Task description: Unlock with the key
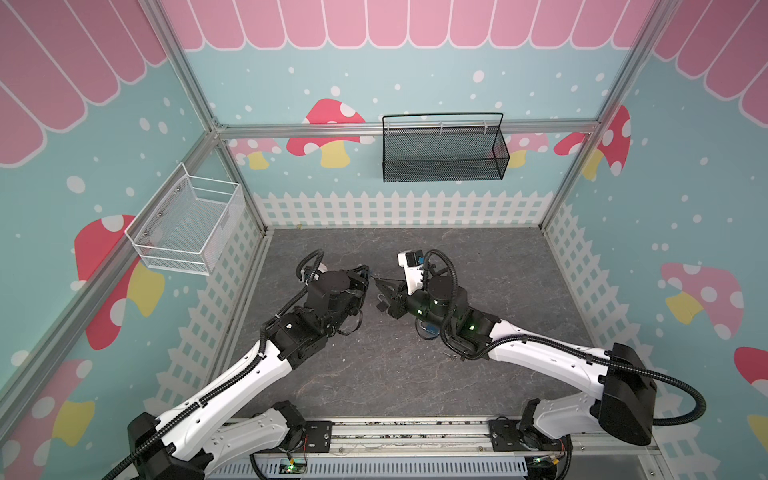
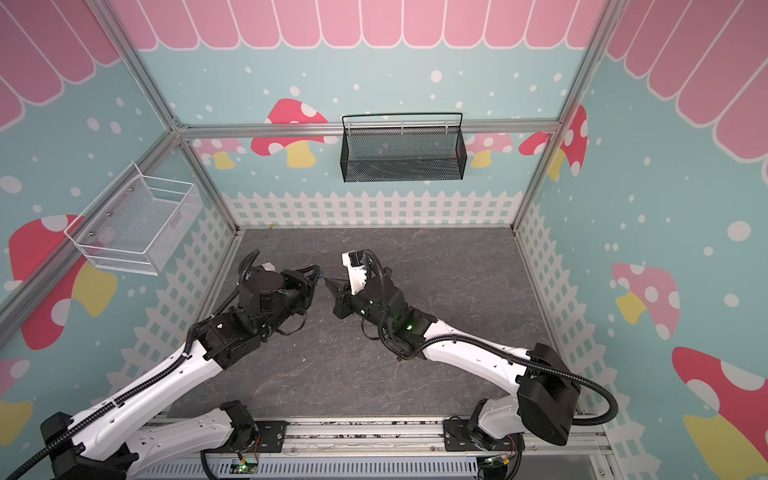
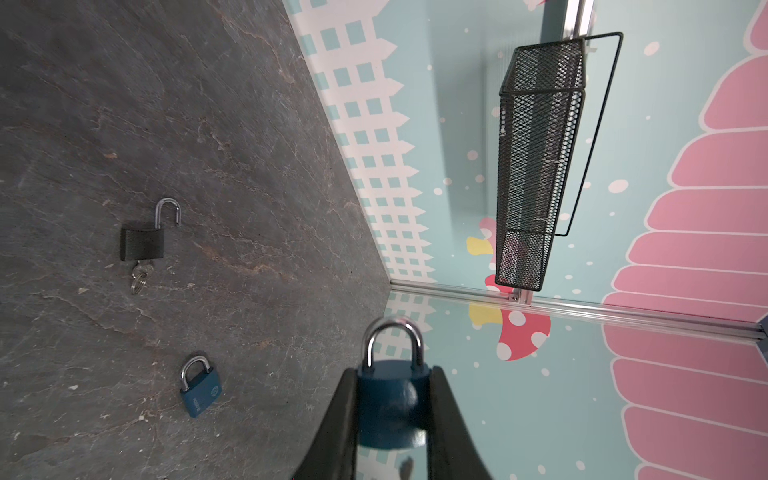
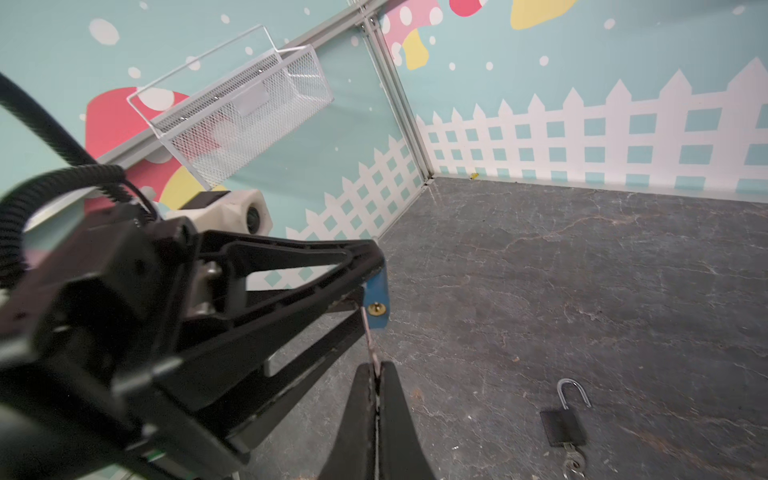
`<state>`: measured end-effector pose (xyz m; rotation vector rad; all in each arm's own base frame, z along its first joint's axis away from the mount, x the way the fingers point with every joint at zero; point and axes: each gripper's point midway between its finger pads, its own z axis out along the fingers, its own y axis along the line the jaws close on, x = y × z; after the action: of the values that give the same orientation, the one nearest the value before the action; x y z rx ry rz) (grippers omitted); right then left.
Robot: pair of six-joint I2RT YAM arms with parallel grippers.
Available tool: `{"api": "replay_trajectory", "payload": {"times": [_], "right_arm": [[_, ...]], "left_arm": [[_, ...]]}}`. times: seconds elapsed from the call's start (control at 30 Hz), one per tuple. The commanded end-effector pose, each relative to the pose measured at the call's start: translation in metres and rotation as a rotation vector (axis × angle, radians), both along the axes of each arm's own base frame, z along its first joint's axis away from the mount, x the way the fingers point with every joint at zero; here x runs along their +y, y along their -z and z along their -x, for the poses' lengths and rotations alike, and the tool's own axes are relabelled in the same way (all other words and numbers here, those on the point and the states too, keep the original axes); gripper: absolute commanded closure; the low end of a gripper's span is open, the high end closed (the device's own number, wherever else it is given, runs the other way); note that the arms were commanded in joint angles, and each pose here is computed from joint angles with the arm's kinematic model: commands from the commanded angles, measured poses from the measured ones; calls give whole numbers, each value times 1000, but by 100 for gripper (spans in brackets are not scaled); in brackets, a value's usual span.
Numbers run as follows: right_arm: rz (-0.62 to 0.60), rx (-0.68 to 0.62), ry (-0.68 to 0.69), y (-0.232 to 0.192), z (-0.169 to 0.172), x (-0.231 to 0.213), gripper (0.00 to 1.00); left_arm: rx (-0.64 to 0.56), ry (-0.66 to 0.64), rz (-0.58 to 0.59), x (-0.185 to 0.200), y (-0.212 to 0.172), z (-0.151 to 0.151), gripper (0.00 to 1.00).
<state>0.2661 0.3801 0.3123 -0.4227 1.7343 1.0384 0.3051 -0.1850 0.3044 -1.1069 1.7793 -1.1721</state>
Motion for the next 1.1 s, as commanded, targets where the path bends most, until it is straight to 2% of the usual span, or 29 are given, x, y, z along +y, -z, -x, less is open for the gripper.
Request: {"api": "replay_trajectory", "payload": {"times": [0.0, 0.1, 0.43, 0.7, 1.07], "right_arm": [[-81, -66, -37, -30, 12, 1, 100], [-87, -76, -42, -32, 13, 2, 100], [31, 28, 32, 13, -1, -6, 100], [15, -19, 38, -6, -4, -6, 100], [30, -11, 25, -2, -9, 0, 100]], "left_arm": [[-1, -25, 10, 5, -3, 3, 100], [-2, -25, 11, 5, -4, 3, 100], [-32, -20, 33, 6, -15, 4, 100], [-30, -15, 38, 4, -14, 5, 100], [-37, 20, 50, -4, -16, 5, 100]]}}
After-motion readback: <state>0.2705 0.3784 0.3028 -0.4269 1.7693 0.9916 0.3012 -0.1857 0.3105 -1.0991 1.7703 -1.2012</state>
